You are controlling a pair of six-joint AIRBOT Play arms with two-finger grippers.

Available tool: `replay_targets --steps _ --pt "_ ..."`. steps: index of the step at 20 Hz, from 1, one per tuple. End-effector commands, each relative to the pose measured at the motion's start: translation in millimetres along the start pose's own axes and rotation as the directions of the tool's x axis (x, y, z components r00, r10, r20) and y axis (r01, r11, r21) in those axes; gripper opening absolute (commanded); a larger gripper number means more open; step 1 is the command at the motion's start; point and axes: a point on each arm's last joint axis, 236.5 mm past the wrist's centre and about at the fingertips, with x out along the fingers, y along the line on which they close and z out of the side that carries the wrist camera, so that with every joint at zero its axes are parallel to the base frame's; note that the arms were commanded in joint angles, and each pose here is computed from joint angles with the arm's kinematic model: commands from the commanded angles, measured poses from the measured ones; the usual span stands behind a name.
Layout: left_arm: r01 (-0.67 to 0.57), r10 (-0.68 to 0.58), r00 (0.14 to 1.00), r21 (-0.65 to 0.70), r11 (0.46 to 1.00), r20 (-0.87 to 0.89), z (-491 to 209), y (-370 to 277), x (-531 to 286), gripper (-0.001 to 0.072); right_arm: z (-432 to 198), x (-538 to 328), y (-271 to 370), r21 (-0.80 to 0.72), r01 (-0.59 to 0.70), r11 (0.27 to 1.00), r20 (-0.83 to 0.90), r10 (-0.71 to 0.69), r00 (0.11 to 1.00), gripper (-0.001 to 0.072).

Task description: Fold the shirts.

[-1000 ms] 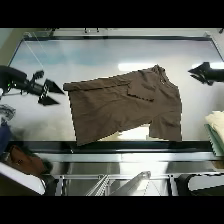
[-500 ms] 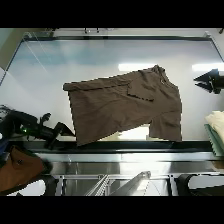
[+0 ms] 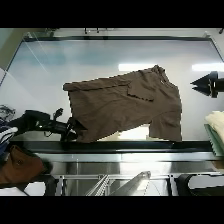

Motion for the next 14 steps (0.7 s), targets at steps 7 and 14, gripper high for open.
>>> replay_targets --steps 7,14 --pt "0.045 0.007 0.983 0.281 0.959 -0.182 -12 -65 9 0.0019 -88 7 -96 0.271 0.186 0.944 -0.146 -0.15 0.978 0.0598" --pt "0.057 -0.015 0.992 0.335 0.941 -0.126 -15 -83 -13 0.0019 -127 37 -128 0.33 0.273 0.903 -0.272 -0.186 0.944 0.0507"
